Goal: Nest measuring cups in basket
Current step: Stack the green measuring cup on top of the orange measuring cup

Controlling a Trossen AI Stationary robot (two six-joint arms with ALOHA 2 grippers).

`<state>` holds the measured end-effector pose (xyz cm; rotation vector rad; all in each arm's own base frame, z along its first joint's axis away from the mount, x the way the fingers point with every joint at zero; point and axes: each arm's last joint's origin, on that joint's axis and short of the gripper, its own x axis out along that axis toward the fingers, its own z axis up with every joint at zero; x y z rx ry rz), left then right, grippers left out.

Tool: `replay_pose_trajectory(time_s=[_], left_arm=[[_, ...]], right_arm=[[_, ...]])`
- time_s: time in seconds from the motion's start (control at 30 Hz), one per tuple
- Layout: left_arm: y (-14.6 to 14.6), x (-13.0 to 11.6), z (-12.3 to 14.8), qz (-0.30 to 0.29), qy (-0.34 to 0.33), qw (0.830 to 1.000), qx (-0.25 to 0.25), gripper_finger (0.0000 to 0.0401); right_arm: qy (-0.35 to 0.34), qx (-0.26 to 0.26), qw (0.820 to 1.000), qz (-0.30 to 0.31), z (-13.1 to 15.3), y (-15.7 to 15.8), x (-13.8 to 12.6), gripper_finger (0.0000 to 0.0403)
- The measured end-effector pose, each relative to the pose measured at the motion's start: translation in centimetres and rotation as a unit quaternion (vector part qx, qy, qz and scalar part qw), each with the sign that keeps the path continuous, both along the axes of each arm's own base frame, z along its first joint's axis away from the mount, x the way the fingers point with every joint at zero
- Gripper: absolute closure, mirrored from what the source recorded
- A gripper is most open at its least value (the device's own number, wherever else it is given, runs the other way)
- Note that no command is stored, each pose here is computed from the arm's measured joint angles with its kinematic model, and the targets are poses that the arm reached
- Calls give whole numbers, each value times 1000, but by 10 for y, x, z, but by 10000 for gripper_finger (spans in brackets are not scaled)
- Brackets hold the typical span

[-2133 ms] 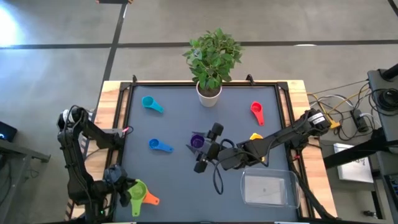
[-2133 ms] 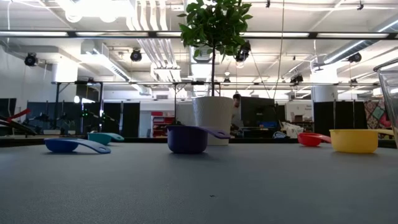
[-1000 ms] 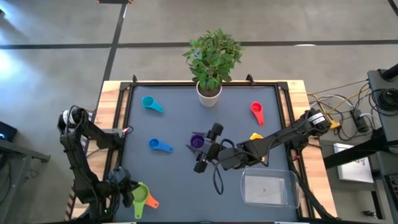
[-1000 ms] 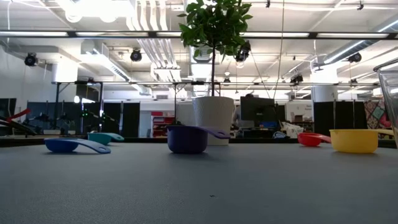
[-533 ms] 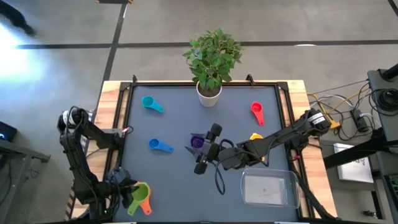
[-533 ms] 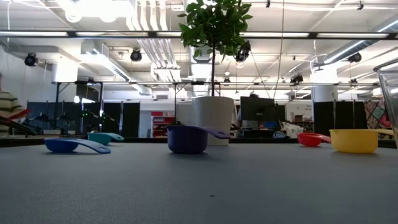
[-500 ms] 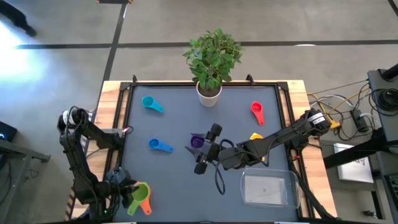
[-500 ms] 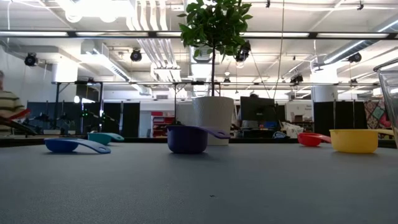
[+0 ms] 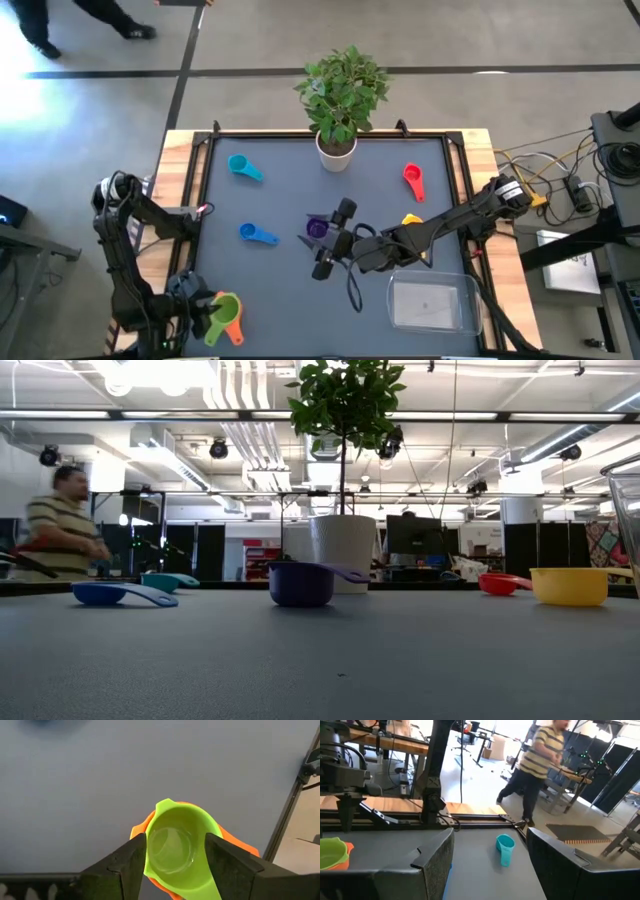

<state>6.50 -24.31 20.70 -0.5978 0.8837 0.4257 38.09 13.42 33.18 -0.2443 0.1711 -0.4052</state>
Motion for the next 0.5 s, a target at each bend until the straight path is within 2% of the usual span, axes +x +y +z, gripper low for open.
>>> replay_pose_trajectory(time_s=[0.2,0.5], left_arm=[[-1,1,6,5,9,1000,-3,217],[-1,5,9,8,84,996,-12,217]], right_arm=[[2,-2,1000,2,0,0,0,165],[5,-8,1000,3,0,0,0,165]])
